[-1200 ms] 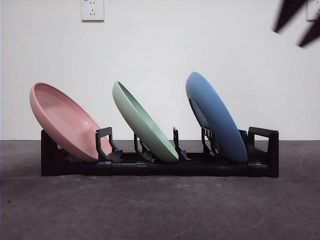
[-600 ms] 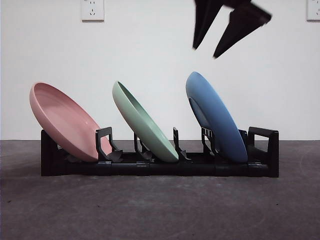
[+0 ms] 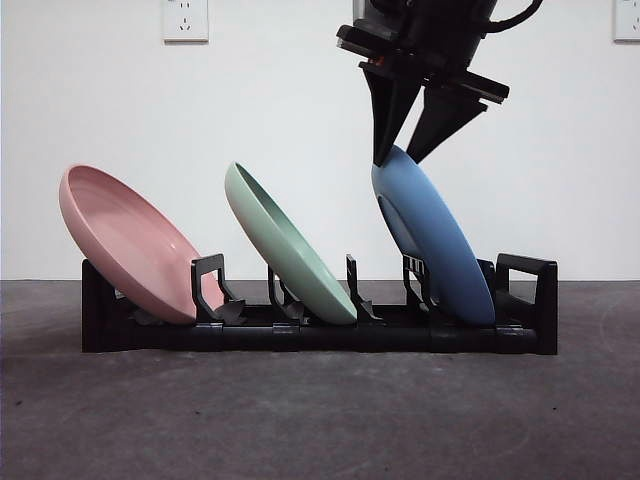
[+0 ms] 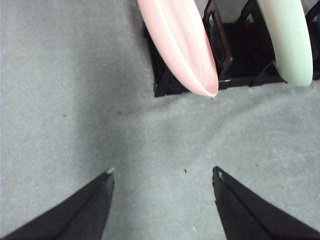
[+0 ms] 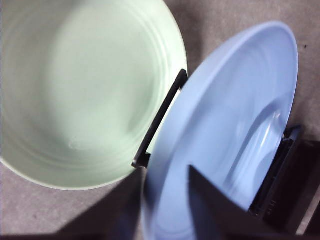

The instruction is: Place the plate

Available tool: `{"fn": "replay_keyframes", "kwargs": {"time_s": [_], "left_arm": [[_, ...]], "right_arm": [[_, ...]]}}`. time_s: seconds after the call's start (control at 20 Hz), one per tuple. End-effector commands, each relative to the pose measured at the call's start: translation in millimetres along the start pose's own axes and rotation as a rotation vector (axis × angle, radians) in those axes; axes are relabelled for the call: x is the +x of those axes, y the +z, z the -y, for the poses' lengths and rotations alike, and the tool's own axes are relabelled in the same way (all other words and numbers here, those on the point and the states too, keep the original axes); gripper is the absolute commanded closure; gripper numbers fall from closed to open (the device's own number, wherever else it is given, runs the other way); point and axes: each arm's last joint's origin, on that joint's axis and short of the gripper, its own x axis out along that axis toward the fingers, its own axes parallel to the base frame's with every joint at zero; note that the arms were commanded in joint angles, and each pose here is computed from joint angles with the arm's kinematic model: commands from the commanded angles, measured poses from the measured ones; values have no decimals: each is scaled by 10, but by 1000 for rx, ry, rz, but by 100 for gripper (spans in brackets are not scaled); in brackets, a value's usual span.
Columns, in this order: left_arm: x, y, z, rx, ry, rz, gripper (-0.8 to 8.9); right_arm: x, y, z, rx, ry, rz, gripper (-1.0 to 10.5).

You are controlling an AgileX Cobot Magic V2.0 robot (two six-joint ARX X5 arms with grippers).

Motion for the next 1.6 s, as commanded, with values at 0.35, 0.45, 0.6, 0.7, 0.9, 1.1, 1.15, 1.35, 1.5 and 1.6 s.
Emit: {"fn": "replay_keyframes", "kwargs": {"time_s": [0.35,0.45,0.6,0.7,0.9,1.1,1.15,1.35,1.5,1.6], "left_arm": [[-38,50,12,9,-3,25,501],[-38,50,12,10,-3,25,501],[-38,50,12,9,-3,25,501],[-38,49,12,9,-3,24,501],[-38,47,12,9,-3,22,501],[-38,47,12,9,-3,22,501],[-38,48,12,9,-3,22,501],[-38,44,12,8,-3,19,501],[-38,45,12,8,-3,19,501],[-38,45,12,8,-3,19,501]], "right_arm": [[6,50,-43,5,31,12,930],[-28,58,-62,24,82,2,930],[-175,118,-98,25,135,-3,930],[-318,172,-147,17,145,3,930],[-631,268,-264,-22,161,33,930],[-873,232,-387,-143,164,7,930],[-901,205,-416,-157,156,6,930],[-1187,16,-620,-230,152,111,930],[-1363,-277,-700,-277,177,188,930],[-1437,-504,-750,-313,184,254,930]]}}
